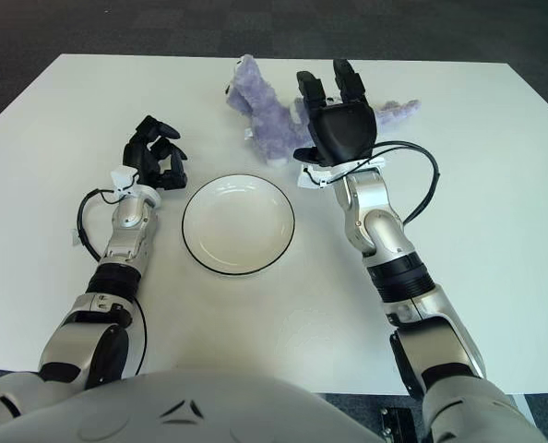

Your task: Put the doll into the plate.

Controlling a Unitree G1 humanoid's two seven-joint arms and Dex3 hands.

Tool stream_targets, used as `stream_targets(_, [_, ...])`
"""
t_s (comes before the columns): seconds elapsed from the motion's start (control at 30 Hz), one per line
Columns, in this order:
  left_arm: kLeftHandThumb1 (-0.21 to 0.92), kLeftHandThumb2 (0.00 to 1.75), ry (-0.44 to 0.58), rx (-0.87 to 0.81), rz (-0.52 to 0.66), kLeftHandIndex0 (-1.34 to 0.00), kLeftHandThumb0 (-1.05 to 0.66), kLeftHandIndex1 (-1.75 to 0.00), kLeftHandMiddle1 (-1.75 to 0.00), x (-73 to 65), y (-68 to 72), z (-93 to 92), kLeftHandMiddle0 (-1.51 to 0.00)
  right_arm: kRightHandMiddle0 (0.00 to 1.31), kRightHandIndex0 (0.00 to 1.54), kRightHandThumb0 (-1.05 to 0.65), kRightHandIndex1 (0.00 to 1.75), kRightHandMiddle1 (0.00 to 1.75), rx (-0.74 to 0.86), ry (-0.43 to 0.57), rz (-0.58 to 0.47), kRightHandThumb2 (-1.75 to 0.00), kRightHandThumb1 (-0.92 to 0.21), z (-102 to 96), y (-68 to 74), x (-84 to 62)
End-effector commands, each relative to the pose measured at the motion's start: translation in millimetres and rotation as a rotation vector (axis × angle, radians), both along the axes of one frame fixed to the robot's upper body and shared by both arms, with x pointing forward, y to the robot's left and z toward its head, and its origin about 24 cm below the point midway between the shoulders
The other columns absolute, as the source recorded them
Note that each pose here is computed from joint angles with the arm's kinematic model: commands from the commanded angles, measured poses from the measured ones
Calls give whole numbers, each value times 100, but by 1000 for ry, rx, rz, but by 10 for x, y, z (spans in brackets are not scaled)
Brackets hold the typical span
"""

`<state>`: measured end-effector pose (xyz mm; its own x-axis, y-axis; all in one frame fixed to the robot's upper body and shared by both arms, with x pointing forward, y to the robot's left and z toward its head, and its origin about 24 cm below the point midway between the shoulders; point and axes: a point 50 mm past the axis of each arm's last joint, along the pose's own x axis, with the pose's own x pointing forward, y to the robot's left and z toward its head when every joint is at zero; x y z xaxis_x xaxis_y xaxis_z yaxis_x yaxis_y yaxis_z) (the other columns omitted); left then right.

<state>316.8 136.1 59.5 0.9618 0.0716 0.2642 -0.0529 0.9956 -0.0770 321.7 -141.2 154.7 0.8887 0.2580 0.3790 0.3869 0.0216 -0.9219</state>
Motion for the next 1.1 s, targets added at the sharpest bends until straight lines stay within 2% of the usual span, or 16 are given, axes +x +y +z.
stream_targets(0.0, [9,154,118,10,19,-64,-2,-159,-175,-176,47,-350,-79,0,6,-77,2,38,-38,27,13,-66,-58,57,46,66])
stream_targets(0.47, [6,158,108,7,10,-62,-2,-162,-175,-186,33,-357,-84,0,9,-79,3,28,-41,107,10,-63,-60,34,80,249])
stream_targets(0.87, [5,159,103,-2,5,-62,-2,-162,-175,-189,22,-359,-84,0,10,-76,2,39,-65,125,-39,-63,-58,-24,87,381])
stream_targets(0.97, [13,153,101,-14,1,-61,-1,-170,-175,-189,23,-360,-69,0,9,-76,2,40,-70,134,-45,-64,-57,-44,87,418])
stream_targets(1.07, [15,151,91,-22,7,-60,-1,-173,-175,-193,29,-356,-64,0,9,-78,2,40,-69,138,-39,-64,-58,-61,84,444])
